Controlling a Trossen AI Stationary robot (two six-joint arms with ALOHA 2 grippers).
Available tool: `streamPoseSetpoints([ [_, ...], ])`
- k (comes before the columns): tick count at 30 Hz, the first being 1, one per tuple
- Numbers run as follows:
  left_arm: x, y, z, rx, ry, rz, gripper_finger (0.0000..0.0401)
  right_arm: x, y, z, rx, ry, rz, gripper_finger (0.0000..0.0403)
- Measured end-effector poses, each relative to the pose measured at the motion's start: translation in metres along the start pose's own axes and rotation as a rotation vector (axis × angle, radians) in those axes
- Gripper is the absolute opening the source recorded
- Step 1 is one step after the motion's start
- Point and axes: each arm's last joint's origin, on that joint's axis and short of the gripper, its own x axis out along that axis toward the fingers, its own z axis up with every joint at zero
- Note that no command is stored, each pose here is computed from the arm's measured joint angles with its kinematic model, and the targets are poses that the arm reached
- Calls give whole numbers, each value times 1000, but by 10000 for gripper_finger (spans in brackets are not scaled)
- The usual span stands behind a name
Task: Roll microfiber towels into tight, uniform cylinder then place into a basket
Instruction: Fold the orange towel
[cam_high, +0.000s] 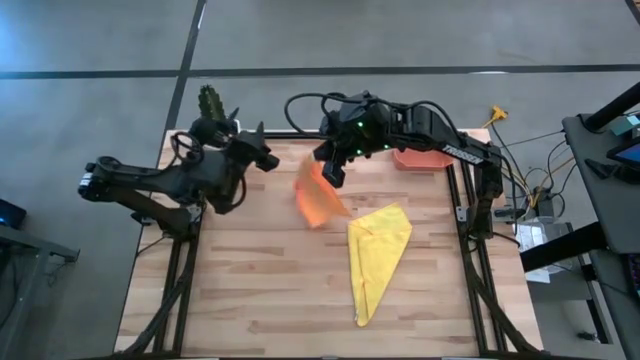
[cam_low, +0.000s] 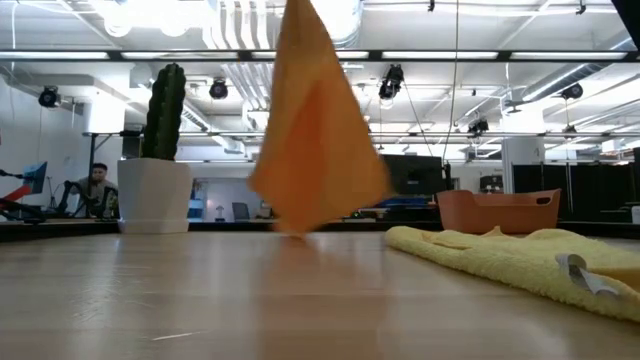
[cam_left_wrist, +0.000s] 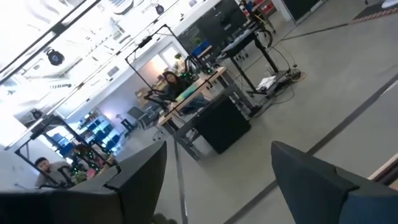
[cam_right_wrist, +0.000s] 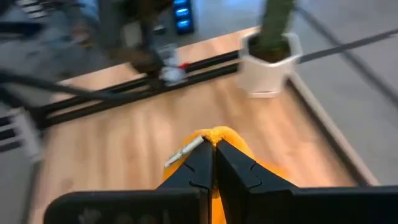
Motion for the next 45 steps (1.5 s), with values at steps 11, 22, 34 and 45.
streamPoseSetpoints([
  [11, -22, -6, 7, -333, -106, -187, 272, 11, -20, -5, 244, 39, -158, 9],
  [22, -46, -67, 1, -140, -85, -161, 272, 41, -32, -23, 345, 231, -139, 9],
  [34, -44, -24, -1, -309, -141, -287, 263, -3, -15, -14, 213, 156, -58, 9],
  [45, -24, -23, -67, -742, 124, -1126, 221, -9, -15, -13, 211, 141, -61, 9],
])
